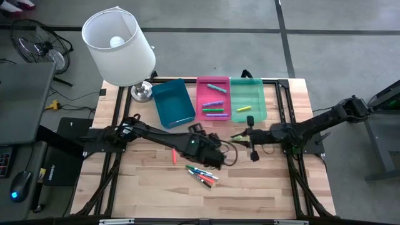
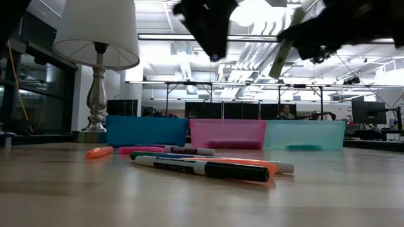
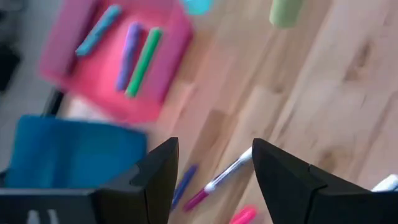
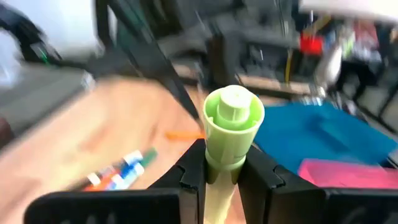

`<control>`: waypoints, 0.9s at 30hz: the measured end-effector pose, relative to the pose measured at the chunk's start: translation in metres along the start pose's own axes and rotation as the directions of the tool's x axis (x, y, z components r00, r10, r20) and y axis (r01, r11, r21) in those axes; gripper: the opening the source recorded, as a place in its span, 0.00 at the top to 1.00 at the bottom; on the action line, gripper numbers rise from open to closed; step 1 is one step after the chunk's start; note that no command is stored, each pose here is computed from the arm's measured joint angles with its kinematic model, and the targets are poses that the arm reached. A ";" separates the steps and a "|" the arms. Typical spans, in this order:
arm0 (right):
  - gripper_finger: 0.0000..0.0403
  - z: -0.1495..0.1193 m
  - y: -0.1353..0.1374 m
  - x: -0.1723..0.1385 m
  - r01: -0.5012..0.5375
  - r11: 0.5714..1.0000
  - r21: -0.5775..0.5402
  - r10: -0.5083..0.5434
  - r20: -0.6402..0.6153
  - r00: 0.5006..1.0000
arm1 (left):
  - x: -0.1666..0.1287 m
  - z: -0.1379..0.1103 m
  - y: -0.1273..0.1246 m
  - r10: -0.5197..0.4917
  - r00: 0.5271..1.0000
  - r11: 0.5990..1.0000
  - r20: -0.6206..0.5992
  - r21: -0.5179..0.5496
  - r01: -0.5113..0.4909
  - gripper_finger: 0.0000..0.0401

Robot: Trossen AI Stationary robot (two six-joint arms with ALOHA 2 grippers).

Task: Pick & Place Markers
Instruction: Put the light green highlighter into the pink bin

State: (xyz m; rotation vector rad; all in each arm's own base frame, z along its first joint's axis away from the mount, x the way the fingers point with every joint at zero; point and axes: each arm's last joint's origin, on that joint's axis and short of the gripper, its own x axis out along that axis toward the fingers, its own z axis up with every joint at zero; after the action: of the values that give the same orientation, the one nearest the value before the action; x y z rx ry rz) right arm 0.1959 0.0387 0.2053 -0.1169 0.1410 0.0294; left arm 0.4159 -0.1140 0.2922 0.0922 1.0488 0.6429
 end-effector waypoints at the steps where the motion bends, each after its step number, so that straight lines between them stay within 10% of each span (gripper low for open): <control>1: 0.87 0.007 -0.004 0.004 0.013 1.000 -0.006 -0.013 -0.044 0.999 | -0.004 -0.005 0.001 0.028 1.000 1.000 -0.013 -0.007 -0.028 0.50; 10: 0.87 0.052 -0.057 0.020 0.119 0.988 -0.097 -0.145 -0.351 0.925 | -0.020 -0.035 -0.013 0.168 0.986 0.986 0.002 0.000 -0.168 0.50; 27: 0.87 0.042 -0.179 0.114 0.043 0.997 -0.060 -0.073 -0.745 0.663 | -0.031 -0.043 -0.023 0.179 0.982 0.984 0.064 -0.026 -0.177 0.50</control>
State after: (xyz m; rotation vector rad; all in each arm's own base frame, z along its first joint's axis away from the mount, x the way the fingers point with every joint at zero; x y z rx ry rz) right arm 0.3215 -0.1316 0.2507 -0.1666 0.9790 -0.0851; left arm 0.3804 -0.1586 0.2859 0.1899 0.9765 0.8073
